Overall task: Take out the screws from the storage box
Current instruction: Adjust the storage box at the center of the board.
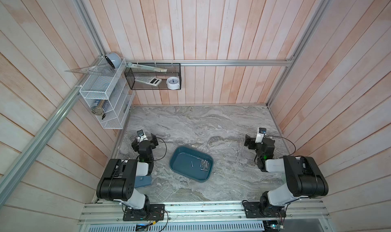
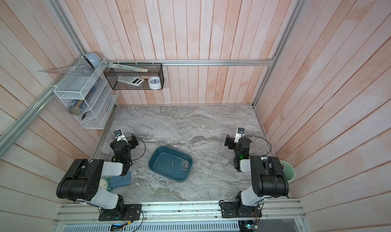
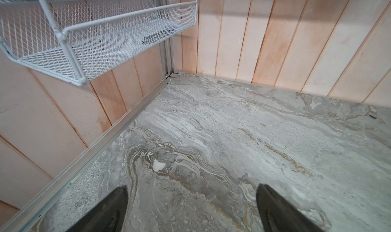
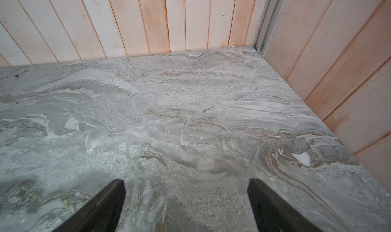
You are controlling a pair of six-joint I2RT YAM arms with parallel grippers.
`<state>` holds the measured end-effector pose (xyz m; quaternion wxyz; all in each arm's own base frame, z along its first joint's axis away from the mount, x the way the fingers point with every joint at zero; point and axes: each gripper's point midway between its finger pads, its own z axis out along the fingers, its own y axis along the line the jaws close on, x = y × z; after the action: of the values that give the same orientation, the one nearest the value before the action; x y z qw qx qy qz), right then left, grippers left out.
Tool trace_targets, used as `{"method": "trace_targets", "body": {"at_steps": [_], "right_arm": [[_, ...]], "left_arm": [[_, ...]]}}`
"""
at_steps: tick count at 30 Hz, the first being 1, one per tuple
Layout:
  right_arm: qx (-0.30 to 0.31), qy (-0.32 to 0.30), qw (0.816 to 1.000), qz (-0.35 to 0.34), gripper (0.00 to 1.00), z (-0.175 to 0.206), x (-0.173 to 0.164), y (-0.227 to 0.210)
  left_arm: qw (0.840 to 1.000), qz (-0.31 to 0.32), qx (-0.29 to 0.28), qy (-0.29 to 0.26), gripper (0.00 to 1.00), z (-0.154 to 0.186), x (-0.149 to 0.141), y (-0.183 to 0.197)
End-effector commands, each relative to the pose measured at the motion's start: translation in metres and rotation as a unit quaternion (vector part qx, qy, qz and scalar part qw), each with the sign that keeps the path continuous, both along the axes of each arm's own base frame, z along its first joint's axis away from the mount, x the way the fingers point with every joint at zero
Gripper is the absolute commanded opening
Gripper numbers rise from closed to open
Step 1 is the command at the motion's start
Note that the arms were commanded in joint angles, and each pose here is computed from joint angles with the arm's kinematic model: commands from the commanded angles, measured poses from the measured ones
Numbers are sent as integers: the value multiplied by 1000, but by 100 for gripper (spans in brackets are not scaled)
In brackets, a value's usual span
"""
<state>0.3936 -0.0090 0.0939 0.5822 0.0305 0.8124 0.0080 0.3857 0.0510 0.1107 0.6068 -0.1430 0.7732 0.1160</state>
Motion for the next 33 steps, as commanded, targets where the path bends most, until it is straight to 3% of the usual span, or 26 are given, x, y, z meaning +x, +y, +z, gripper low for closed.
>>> {"method": "trace_targets", "body": {"at_steps": [1,25,30,32,33], "right_arm": [[2,4,1000,2,98,-1,4,0],[2,3,1000,-1,98,-1,3,-1],[-10,-61,997,-43,98,31,-23,-9],[9,-57,996,-70,98,47,-38,-14],[32,-37,994,-95,98,50,-46,-20]], "left_arm": [[1000,3,4,-7,100,3,3,0],[1000,3,2,-7,100,3,3,1],[997,15,0,-73,100,37,-27,5],[996,29,-7,-89,100,57,-40,6],[993,56,-41,-97,100,66,-47,13]]}}
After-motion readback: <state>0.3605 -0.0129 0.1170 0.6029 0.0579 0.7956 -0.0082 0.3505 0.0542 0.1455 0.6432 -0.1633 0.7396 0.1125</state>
